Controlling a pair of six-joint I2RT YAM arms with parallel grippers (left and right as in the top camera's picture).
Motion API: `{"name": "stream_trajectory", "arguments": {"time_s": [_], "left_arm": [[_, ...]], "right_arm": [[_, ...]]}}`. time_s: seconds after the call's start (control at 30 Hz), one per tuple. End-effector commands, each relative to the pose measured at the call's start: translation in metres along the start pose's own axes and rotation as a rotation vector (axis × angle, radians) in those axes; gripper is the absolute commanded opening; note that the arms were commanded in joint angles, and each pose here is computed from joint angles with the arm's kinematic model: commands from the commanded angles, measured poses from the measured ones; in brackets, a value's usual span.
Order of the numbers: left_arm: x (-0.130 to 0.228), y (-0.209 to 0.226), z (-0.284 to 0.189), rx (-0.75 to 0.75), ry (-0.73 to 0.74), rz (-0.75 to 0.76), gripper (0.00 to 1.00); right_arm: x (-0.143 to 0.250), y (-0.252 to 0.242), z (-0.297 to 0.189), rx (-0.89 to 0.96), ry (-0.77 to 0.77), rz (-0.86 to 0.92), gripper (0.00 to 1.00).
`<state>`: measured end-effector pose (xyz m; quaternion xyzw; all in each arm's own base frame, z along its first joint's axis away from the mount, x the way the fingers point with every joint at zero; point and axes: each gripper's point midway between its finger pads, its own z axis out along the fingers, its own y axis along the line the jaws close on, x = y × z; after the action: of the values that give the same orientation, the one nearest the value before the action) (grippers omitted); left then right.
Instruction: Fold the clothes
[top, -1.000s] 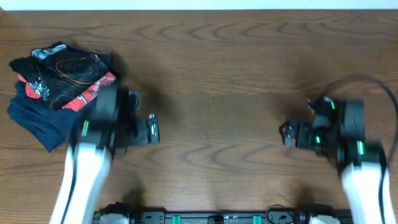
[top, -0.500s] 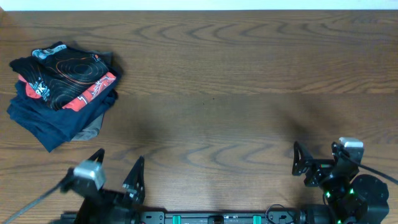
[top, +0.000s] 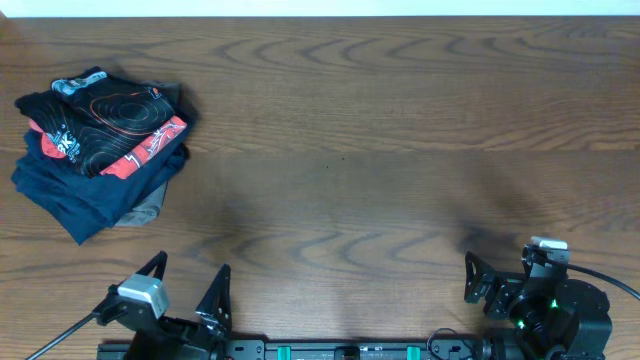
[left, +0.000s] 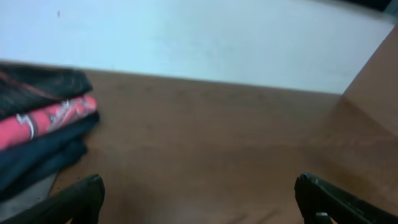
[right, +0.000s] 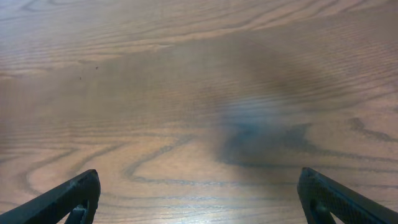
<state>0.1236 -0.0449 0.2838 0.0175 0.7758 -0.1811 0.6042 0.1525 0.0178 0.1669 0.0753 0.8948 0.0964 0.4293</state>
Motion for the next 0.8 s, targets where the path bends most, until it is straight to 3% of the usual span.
{"name": "stream_trajectory", "arguments": {"time_s": [0.0, 0.13, 0.37, 0.6, 0.77], "left_arm": [[0.010, 0.004, 0.000, -0.018, 0.036, -0.005, 0.98], [0.030, 0.009, -0.001, -0.038, 0.119, -0.015, 0.98], [0.068, 0.016, -0.009, -0.071, 0.274, -0.037, 0.98], [0.069, 0.016, -0.010, -0.071, 0.280, -0.039, 0.98], [0.070, 0.016, -0.010, -0.071, 0.281, -0.038, 0.98]], "right_arm": [[0.002, 0.001, 0.000, -0.005, 0.002, 0.005, 0.99], [-0.010, 0.004, -0.003, -0.025, -0.100, -0.015, 0.99], [-0.054, 0.024, 0.020, -0.125, -0.424, -0.298, 0.99], [-0.072, 0.023, 0.054, -0.149, -0.688, -0.342, 0.99], [-0.057, 0.015, 0.071, -0.120, -0.633, -0.360, 0.99]]}}
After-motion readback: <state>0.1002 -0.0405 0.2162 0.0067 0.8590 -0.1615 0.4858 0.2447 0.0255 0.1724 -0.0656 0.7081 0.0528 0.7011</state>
